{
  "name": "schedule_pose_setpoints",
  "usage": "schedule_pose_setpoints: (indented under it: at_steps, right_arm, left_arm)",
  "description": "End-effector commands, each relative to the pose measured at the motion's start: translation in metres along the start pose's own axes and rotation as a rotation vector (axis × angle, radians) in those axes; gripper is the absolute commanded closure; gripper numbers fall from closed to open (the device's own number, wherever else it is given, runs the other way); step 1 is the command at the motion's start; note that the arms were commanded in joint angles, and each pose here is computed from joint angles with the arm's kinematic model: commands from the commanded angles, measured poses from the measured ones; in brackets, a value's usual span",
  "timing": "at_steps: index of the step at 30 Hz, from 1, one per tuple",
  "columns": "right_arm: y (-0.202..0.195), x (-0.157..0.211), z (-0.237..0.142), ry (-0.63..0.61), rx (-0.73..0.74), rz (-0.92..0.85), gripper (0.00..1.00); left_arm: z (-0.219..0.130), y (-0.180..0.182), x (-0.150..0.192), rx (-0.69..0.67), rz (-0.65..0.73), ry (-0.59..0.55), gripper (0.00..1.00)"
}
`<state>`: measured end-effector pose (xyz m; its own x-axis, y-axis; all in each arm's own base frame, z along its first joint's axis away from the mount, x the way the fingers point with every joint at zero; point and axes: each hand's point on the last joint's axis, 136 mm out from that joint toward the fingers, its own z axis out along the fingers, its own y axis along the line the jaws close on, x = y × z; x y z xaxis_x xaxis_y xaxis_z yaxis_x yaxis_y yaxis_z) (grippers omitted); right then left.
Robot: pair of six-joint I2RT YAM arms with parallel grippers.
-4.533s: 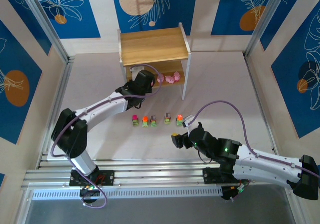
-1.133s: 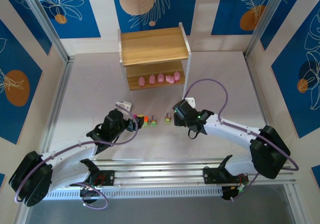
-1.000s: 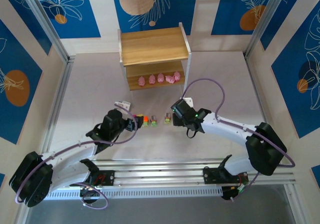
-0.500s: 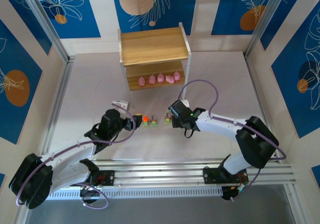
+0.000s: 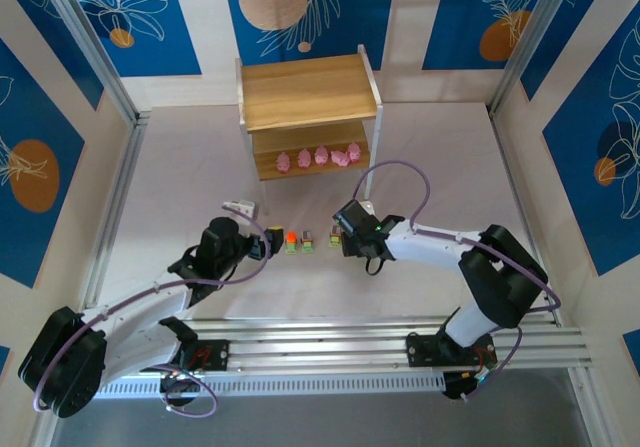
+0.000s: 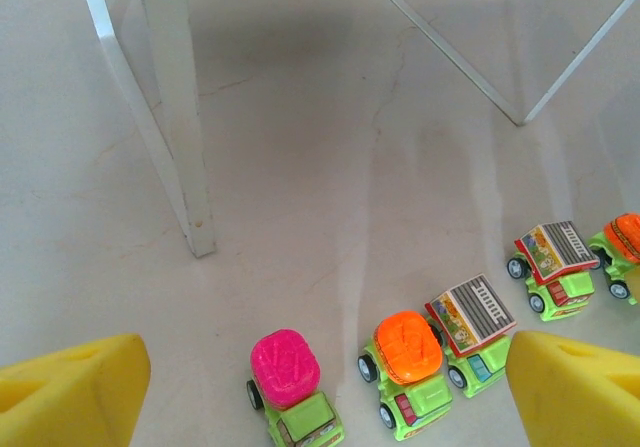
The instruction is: Place and organize the plastic toys onto the shelf
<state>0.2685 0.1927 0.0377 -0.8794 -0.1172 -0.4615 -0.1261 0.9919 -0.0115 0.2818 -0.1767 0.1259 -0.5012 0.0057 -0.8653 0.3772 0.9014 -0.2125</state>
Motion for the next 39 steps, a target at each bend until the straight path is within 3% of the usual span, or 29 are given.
schedule_pose_setpoints:
  at_steps: [1, 31, 39]
  right_arm:
    - [0.005, -0.004, 0.002, 0.002, -0.018, 0.004, 0.46]
    - [0.003, -0.001, 0.014, 0.022, 0.015, -0.003, 0.59]
    - [0.001, -0.005, 0.012, 0.014, 0.023, -0.015, 0.68]
  left_arm:
    - [0.001, 0.001, 0.000, 0.014, -0.019, -0.007, 0.08]
    - [0.003, -0.001, 0.000, 0.024, -0.022, -0.004, 0.08]
    - [0.003, -0.001, -0.001, 0.028, -0.024, -0.007, 0.08]
